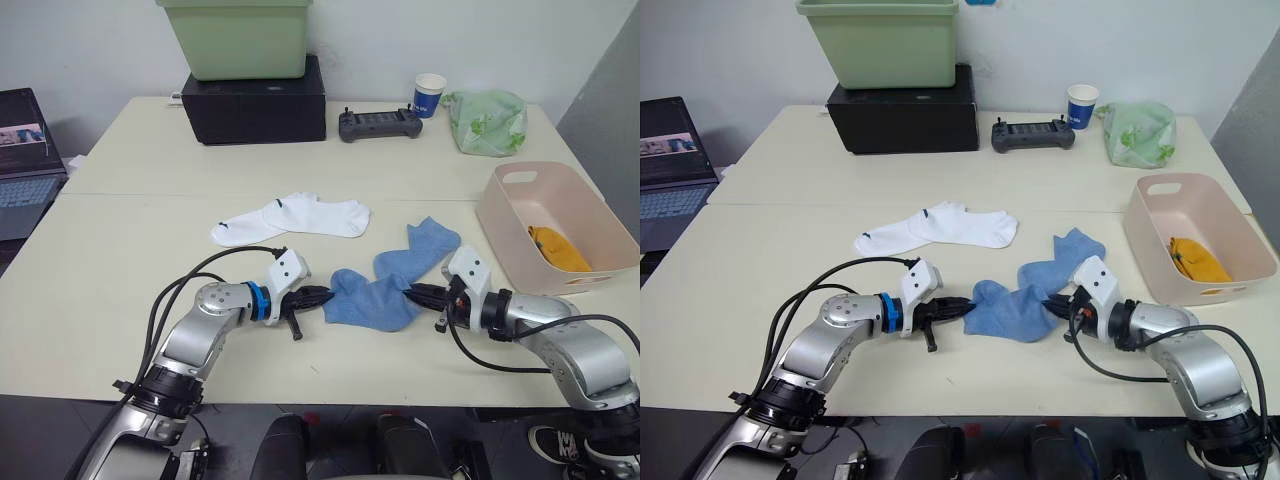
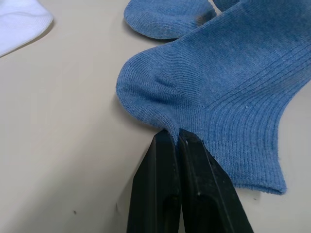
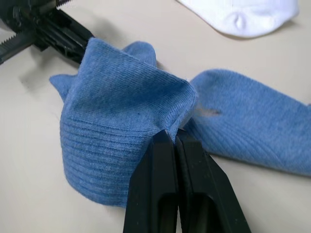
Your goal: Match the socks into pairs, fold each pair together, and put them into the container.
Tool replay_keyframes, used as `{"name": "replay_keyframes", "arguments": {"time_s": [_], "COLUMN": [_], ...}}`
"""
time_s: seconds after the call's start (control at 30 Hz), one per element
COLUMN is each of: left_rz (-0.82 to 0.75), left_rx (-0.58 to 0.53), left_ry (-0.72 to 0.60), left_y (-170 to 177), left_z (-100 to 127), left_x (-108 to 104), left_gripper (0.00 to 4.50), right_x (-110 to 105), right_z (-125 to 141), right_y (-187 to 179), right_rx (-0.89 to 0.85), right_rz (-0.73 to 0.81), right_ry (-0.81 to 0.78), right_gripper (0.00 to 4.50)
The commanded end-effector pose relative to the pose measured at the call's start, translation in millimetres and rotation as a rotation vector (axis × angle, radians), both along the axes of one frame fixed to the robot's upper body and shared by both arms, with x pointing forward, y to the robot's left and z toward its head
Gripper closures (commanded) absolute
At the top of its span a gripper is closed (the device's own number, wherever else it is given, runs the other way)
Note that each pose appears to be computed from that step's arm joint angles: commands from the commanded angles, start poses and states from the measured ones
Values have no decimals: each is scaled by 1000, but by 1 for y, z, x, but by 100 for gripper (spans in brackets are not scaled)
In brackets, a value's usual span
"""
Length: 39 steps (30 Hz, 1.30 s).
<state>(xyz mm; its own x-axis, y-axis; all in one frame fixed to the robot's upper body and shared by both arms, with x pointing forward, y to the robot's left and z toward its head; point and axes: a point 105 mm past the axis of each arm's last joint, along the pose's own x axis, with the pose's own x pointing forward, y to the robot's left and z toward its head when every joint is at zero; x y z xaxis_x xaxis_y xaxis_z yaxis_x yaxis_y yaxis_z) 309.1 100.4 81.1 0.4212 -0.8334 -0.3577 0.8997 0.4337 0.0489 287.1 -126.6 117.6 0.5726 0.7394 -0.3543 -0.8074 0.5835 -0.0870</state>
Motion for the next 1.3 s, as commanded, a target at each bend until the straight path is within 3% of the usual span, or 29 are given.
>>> {"name": "replay_keyframes", "arguments": {"time_s": [0.03, 0.17, 0.4, 0.57, 0.7, 0.73, 0.8, 0.97, 1.2, 1.3], "left_rz": [2, -13, 13, 86, 135, 162, 182, 178, 176, 217], "left_rx": [-60, -30, -168, -216, -201, -202, -222, -232, -181, -175], "left_ry": [46, 148, 341, 339, 309, 280, 269, 266, 261, 241], "left_y": [9, 32, 23, 8, 1, 2, 1, 3, 32, 58], "left_z": [20, 20, 18, 12, 4, 4, 4, 6, 12, 20], "left_x": [-17, -47, -88, -94, -95, -92, -92, -95, -102, -89], "left_gripper": [449, 449, 449, 449, 449, 427, 391, 232, 14, 6], "right_x": [9, 26, 42, 61, 70, 68, 66, 63, 48, 26], "right_z": [26, 44, 44, 30, 16, 14, 11, 16, 49, 52], "right_y": [3, 21, 97, 146, 161, 163, 165, 159, 118, 88], "right_rx": [22, 65, 69, -11, -51, -42, -28, 17, 150, 192], "right_rz": [3, 40, 271, 373, 392, 406, 421, 424, 363, 353], "right_ry": [-98, -129, -107, -104, -110, -99, -88, -93, -102, -60], "right_gripper": [450, 450, 450, 450, 450, 450, 402, 238, 0, 0]}}
